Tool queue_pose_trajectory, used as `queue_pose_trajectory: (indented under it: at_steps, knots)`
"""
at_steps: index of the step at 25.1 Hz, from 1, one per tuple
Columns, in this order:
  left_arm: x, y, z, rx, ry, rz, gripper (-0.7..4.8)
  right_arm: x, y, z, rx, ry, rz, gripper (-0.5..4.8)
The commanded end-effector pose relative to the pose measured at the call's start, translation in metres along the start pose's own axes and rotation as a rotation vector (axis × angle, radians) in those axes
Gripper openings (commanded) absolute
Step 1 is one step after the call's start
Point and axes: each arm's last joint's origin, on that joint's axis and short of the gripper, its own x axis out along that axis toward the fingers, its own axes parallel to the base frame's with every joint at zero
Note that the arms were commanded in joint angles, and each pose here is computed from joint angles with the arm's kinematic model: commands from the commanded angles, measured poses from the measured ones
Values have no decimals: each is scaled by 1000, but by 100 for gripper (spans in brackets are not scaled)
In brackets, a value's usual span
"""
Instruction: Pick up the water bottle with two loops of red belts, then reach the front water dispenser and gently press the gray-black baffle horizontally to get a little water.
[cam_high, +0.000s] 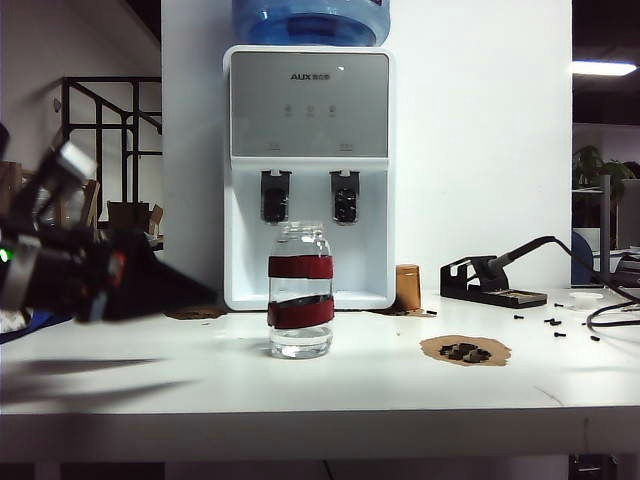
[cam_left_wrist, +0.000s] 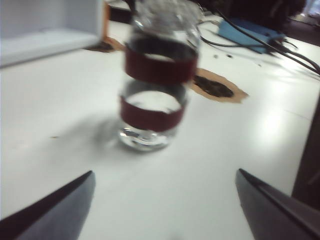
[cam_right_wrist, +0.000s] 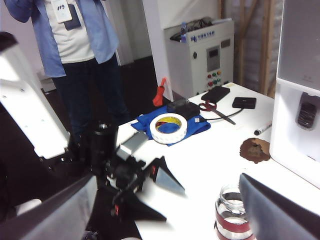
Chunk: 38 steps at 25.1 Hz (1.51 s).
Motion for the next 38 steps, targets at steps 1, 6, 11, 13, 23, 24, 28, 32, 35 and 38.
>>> queue_pose_trajectory:
  at_steps: [1, 6, 11, 13, 23, 24, 28, 32, 35, 38]
  knots:
    - [9, 0, -4, 74, -67, -20, 479, -5, 4, 13, -30, 27, -15, 479]
    - [22, 4, -15, 75, -64, -4, 479, -7, 3, 22, -82, 67, -111, 479]
    - [33, 7, -12, 90, -79, -24, 479, -2, -4, 14, -55, 148, -154, 479]
    - [42, 5, -8, 104, -87, -43, 479, 0, -7, 11, -58, 165, -150, 479]
    - [90, -3, 10, 154, -128, -11, 479, 7, -12, 8, -58, 169, -103, 479]
    - [93, -3, 10, 152, -123, -4, 479, 8, -14, 7, -57, 175, -104, 479]
    - [98, 0, 10, 139, -103, 17, 479, 12, -18, 4, -53, 183, -100, 479]
    - [101, 3, 5, 131, -89, 40, 479, 15, -21, 2, -47, 185, -89, 479]
    - [105, 5, 1, 122, -74, 52, 479, 15, -21, 2, -49, 181, -76, 479]
    - [112, 9, -3, 120, -70, 63, 479, 16, -21, 3, -49, 175, -58, 479]
